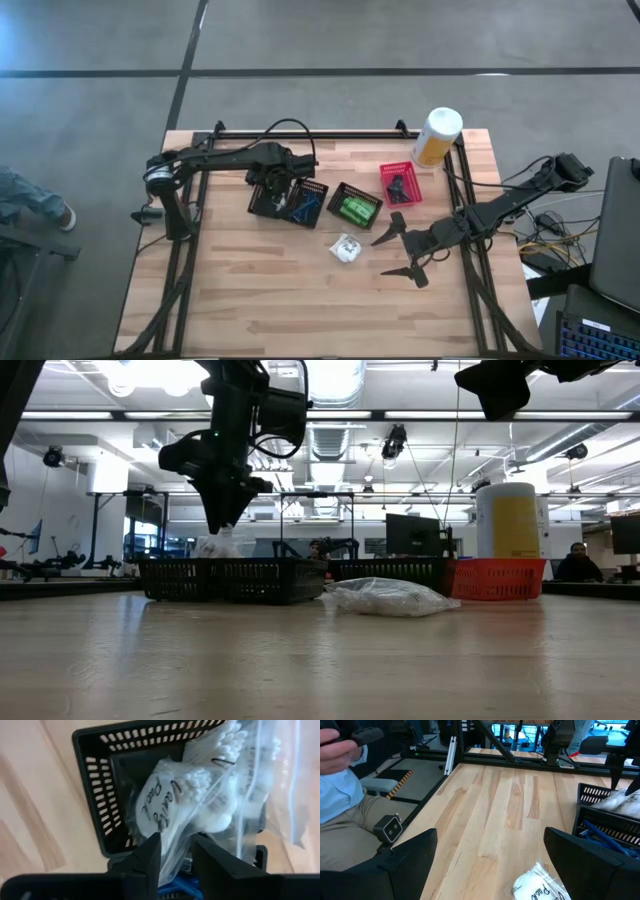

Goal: Pick & Place Travel size toiletries
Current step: Put the middle left vanity pack into the left black bin

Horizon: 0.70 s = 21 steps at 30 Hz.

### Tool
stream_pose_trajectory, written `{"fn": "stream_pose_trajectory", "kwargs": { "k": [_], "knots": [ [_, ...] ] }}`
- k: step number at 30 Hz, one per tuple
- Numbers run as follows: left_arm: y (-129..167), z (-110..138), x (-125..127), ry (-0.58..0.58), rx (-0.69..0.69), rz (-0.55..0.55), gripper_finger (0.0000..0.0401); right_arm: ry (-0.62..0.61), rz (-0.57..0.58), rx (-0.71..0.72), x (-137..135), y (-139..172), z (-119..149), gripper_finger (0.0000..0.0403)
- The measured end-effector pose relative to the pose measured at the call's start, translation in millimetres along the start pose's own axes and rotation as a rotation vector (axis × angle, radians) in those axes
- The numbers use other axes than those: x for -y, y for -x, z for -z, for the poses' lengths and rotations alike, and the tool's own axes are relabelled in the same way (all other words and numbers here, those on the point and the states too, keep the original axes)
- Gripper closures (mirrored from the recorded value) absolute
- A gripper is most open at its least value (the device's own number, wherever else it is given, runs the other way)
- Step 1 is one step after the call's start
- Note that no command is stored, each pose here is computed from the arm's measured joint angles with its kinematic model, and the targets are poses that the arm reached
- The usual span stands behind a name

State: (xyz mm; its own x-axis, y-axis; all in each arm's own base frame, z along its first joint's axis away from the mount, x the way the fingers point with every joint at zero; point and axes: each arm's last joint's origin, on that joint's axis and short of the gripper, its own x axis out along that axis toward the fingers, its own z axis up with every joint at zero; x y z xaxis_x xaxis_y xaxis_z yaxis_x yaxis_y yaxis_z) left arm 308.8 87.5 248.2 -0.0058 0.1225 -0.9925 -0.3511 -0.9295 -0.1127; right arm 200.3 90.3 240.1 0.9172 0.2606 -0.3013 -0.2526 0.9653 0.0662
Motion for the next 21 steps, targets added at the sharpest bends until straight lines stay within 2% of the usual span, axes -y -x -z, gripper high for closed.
{"fn": "stream_pose_trajectory", "kwargs": {
  "k": [16, 21],
  "knots": [
    [21.0, -7.5, -10.9, -0.029, -0.043, 0.018, 0.0286, 0.000, 0.000, 0.000, 0.0, 0.0, 0.0, 0.0039],
    [23.6, -5.5, -15.4, -0.133, -0.047, 0.030, 0.0286, 0.000, 0.000, 0.000, 0.0, -0.1, 0.0, 0.0039]
  ]
}}
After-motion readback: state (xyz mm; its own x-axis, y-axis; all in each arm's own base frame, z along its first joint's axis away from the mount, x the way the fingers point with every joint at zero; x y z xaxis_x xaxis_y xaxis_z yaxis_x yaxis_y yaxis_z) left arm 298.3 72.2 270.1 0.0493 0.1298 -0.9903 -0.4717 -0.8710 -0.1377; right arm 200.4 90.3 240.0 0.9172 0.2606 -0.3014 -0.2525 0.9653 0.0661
